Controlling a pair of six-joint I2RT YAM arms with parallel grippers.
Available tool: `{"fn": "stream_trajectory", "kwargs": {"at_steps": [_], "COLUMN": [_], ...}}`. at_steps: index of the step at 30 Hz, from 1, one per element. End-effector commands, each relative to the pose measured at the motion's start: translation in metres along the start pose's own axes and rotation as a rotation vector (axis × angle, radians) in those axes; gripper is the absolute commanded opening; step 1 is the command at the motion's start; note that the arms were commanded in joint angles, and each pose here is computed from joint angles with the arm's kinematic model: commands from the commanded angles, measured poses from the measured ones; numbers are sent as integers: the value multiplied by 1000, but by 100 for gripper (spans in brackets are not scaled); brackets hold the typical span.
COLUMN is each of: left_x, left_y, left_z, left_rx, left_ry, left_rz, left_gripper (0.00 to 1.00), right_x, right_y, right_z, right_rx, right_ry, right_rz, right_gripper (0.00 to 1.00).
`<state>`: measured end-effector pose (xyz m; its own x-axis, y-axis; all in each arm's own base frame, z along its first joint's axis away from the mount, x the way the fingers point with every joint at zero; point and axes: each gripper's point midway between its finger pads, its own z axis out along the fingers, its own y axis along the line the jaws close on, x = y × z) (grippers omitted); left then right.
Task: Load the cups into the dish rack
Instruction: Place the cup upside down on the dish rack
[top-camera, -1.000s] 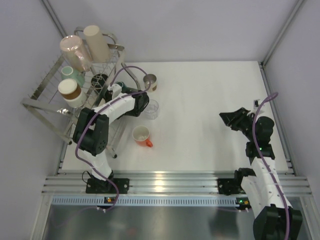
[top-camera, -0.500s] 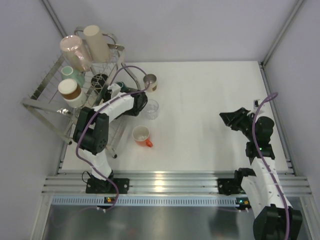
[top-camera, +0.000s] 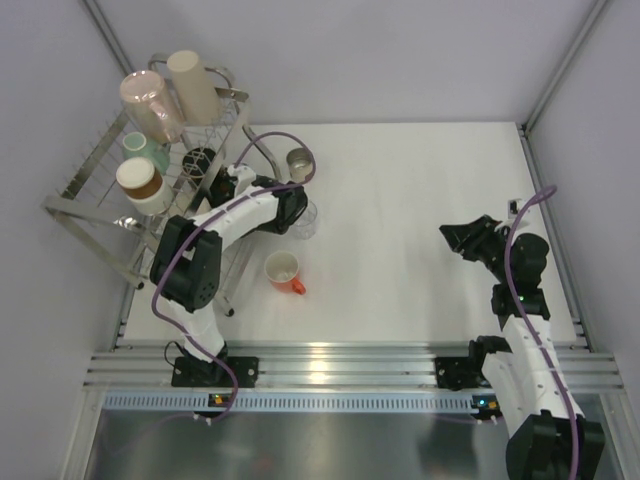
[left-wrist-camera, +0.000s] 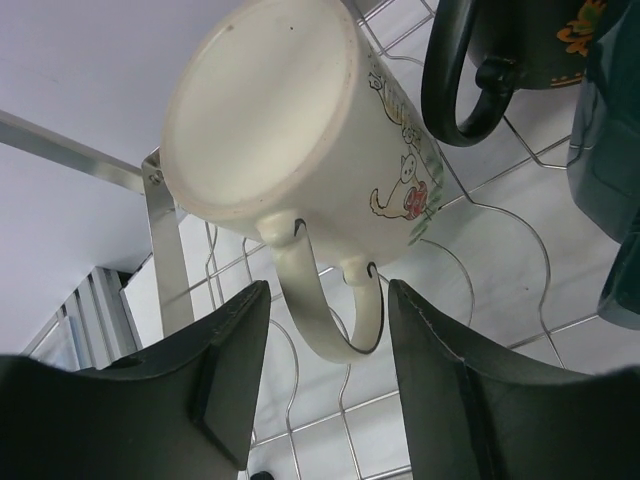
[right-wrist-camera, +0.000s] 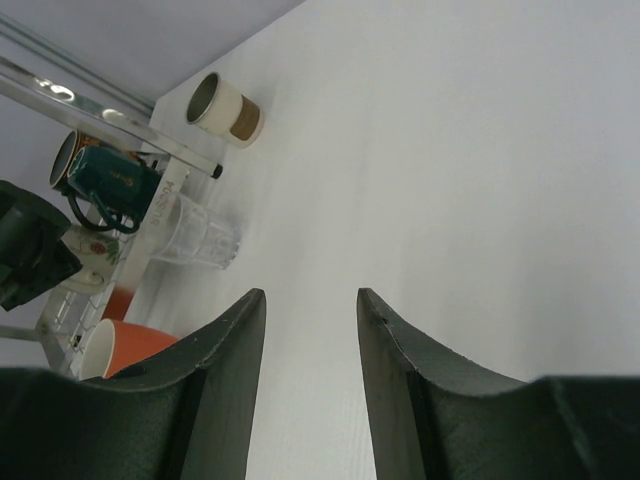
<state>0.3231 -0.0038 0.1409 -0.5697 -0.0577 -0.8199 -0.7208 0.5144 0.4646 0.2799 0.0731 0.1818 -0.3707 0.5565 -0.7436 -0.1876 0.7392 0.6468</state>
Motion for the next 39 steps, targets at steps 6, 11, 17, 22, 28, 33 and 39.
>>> {"fn": "stream_trajectory", "kwargs": {"at_steps": [6,11,17,22,28,33,39], "left_x": [-23,-27,-30,-20,9,20,26], "left_y": [17,18,13,1,-7,1,5], "left_z": [-9,-15,-25,-35,-36,-36,-30], "left_rx": [-17,-3,26,54,51,54,28], "left_ry": [-21,-28,-49,-57,-29,-31,-50], "left_rz": [6,2,13,53,149,164,233], "left_gripper": [56,53,50,14,0,0,0], "right_x": [-23,-24,-23,-23,-22,-22,-23], "right_y": [10,9,7,7,6,7,9], "right_z": [-3,-3,-3,-2,-2,-2,-3], "right_rx": [-12,-11,-4,-5,-5,-7,-13], "right_ry": [-63,-67,-68,-69,-71,-71,-75], "right_rz": [-57,-58,-54,-51,-52,-54,-54], "right_gripper": [42,42,42,42,42,43,42]}}
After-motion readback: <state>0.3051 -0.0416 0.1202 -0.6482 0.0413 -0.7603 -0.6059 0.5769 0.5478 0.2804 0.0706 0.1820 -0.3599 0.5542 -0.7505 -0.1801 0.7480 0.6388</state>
